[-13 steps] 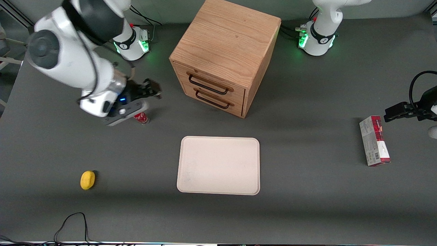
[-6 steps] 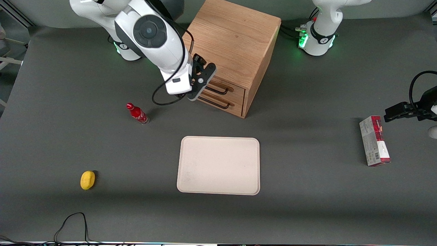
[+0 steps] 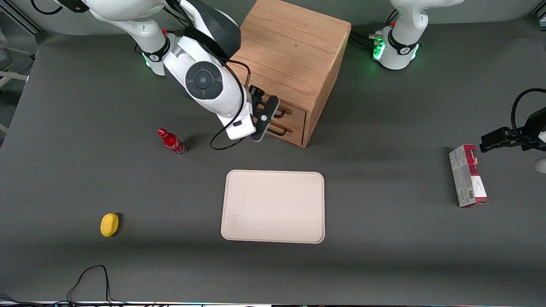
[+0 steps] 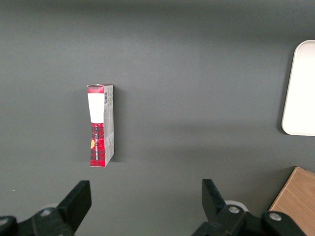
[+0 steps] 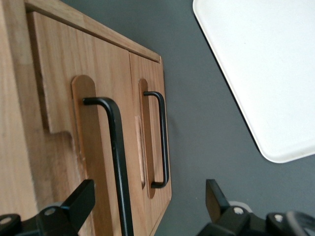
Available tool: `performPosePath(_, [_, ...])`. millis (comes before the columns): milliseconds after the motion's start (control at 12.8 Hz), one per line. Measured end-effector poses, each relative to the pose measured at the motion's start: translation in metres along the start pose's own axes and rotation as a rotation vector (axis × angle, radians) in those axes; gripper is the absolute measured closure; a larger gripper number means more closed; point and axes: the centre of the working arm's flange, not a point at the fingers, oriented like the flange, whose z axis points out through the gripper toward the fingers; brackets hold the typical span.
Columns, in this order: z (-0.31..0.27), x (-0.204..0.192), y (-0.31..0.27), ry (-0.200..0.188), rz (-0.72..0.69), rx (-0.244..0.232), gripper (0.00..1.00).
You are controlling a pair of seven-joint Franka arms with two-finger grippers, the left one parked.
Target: Open upper drawer
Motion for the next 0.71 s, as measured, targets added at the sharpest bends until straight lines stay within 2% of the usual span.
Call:
performPosePath(235, [0.024,0.004,0.0,0.007,-0.007,-0.008,0.0])
performPosePath(392, [0.037,0.004,0.002,-0.007,-0.015,-0.024,0.0])
performPosePath(706, [0.043,0.005,0.007,-0.007,-0.035,-0.036,0.0])
